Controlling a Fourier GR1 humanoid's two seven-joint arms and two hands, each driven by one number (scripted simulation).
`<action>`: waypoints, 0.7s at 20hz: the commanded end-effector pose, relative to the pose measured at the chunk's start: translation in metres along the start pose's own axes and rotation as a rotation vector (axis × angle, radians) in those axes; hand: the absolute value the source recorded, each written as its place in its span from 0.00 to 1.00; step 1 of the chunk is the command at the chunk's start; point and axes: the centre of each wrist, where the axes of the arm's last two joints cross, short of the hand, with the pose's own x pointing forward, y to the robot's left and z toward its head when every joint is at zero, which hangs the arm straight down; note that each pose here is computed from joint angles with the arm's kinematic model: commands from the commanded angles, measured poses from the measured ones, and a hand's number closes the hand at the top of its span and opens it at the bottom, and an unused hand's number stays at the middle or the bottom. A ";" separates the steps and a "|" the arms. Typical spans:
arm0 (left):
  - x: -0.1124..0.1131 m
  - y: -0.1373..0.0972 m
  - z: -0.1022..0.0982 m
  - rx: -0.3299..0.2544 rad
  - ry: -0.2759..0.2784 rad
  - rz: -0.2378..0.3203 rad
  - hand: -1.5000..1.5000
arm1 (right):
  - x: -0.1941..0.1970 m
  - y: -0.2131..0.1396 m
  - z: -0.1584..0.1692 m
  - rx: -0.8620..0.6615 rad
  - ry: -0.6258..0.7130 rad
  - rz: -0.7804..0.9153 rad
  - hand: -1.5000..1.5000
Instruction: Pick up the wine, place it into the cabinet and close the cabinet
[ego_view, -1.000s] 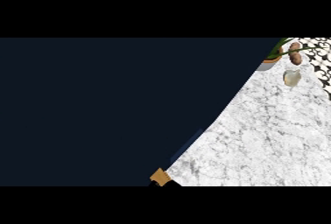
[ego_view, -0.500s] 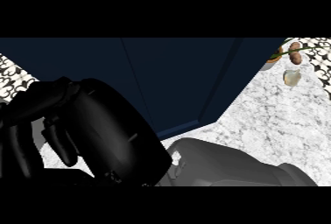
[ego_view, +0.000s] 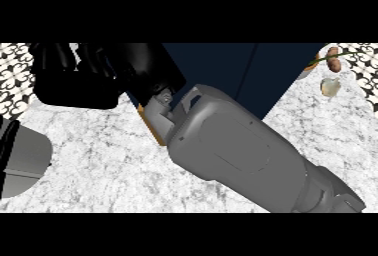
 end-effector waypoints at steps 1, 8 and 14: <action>0.001 -0.001 -0.005 0.001 0.000 -0.001 0.00 | -0.023 -0.017 -0.020 -0.016 0.038 -0.015 1.00; 0.009 -0.011 -0.009 -0.032 -0.007 -0.003 0.00 | -0.062 -0.062 -0.029 -0.073 0.030 0.023 1.00; 0.002 -0.010 -0.003 -0.019 0.006 -0.005 0.00 | -0.073 -0.086 -0.028 -0.096 0.040 0.101 1.00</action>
